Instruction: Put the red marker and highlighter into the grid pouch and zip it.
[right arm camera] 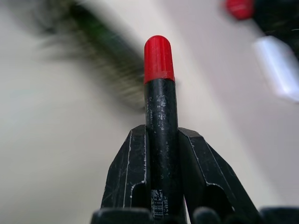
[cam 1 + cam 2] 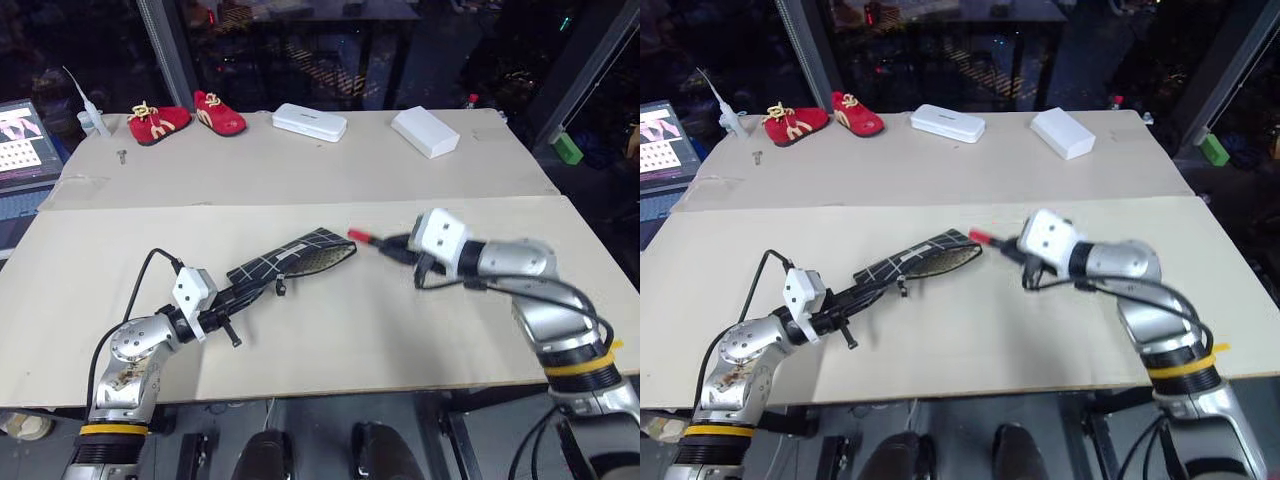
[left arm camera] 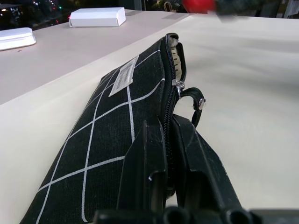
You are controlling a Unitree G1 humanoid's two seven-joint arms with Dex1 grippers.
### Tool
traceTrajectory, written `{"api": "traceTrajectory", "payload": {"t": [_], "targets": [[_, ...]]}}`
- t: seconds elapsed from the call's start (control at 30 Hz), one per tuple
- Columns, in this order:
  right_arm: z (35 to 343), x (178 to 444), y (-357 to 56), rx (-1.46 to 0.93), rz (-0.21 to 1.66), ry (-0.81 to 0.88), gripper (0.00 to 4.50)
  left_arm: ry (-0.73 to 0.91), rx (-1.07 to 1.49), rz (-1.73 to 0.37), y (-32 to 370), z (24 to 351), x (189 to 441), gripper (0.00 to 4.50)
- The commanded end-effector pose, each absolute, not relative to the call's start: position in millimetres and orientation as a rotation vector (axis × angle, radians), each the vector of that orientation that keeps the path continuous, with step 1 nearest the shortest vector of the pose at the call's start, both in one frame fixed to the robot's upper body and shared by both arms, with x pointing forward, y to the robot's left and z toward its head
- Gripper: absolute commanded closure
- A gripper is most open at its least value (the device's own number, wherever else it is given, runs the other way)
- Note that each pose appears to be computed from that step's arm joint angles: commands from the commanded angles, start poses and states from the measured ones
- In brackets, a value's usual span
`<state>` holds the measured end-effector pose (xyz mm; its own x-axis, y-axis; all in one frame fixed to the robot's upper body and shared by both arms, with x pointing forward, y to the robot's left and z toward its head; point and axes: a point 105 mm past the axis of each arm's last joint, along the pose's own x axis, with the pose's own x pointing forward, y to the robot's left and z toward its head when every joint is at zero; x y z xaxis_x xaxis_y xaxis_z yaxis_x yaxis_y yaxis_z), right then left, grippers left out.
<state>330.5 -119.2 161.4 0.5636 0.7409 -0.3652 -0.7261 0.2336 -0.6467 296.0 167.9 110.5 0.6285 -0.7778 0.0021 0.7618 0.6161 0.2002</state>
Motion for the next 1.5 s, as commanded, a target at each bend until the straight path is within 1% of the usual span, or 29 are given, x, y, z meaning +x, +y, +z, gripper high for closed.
{"api": "traceTrajectory", "payload": {"t": [0.03,0.2,0.37,0.57,0.73,1.0,1.2,1.27,1.33,1.37,1.4,1.47,1.5], "targets": [[181.5,334.1,-113.0,-1.057,0.968,-0.147,3.99,-0.141,0.19,-0.912,161.0,120.0,296.9,4.5],[177.8,341.6,-110.5,-1.096,0.951,-0.157,3.99,-0.149,0.185,-0.926,155.3,121.1,296.8,4.5],[162.5,345.7,-106.4,-1.242,0.979,-0.171,3.99,-0.152,0.179,-0.948,147.4,119.7,294.6,4.5],[161.7,352.6,-97.1,-1.265,0.99,-0.2,3.99,-0.153,0.168,-0.962,143.2,119.9,293.9,4.5],[160.2,358.0,-80.8,-1.313,1.02,-0.246,3.99,-0.148,0.171,-0.979,139.8,118.1,292.1,4.5],[145.1,351.9,-50.2,-1.436,1.143,-0.338,3.99,-0.138,0.181,-1.001,137.5,115.9,291.4,4.5],[143.2,346.6,-13.2,-1.375,1.205,-0.435,3.99,-0.134,0.177,-1.015,133.8,113.3,285.7,4.5],[145.5,349.2,-9.8,-1.356,1.195,-0.443,3.01,-0.134,0.176,-1.015,133.2,113.1,285.1,4.5],[147.5,353.0,-10.2,-1.349,1.174,-0.445,2.45,-0.133,0.175,-1.016,133.0,112.8,284.4,4.5],[148.2,354.7,-10.8,-1.348,1.164,-0.446,2.03,-0.132,0.174,-1.016,132.9,112.6,284.2,4.5],[148.0,356.1,-13.4,-1.352,1.157,-0.443,1.81,-0.132,0.173,-1.015,133.5,112.5,284.0,4.5],[150.0,360.4,-21.4,-1.35,1.129,-0.432,0.95,-0.131,0.174,-1.015,135.2,112.1,283.9,4.5],[151.9,361.7,-25.9,-1.342,1.121,-0.426,0.74,-0.131,0.175,-1.014,136.0,112.3,283.9,4.5]]}}
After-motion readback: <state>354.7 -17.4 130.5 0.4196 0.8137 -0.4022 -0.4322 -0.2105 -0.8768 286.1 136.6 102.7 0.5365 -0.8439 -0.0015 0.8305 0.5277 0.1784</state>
